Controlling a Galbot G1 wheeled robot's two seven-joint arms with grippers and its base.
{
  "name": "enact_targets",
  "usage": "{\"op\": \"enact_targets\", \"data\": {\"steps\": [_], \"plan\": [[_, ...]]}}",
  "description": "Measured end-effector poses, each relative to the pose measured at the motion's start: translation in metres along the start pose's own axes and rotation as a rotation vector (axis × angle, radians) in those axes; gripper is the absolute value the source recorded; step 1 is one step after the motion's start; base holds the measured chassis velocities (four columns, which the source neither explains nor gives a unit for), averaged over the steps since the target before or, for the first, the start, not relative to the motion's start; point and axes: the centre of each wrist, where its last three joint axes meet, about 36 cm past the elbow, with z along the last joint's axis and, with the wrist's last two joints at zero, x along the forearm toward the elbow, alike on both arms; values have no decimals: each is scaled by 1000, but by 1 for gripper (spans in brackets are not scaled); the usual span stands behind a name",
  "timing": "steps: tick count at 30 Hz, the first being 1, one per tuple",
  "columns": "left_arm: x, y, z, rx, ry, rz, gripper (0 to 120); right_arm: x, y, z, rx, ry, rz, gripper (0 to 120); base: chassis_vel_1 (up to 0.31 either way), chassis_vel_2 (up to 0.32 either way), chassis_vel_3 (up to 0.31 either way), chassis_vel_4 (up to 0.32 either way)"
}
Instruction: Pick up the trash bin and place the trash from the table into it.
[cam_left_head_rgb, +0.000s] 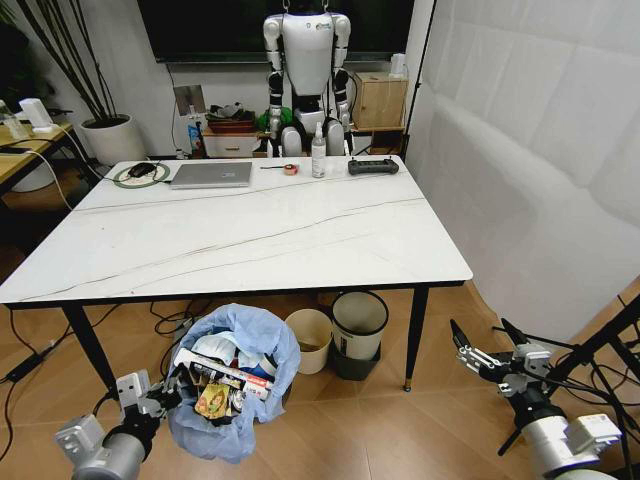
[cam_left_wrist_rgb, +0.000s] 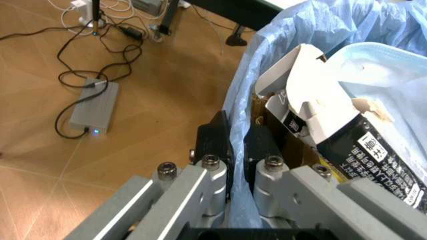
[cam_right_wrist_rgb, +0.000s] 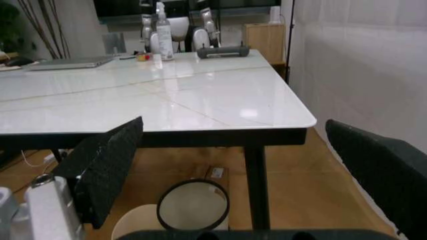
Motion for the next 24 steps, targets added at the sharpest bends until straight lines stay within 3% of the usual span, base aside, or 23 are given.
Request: {"op": "enact_targets", "data": {"steps": [24], "plan": [[-5, 15, 15, 17, 38, -40, 0, 0, 0, 0, 0, 0, 0, 100, 0, 0, 0, 0]]}}
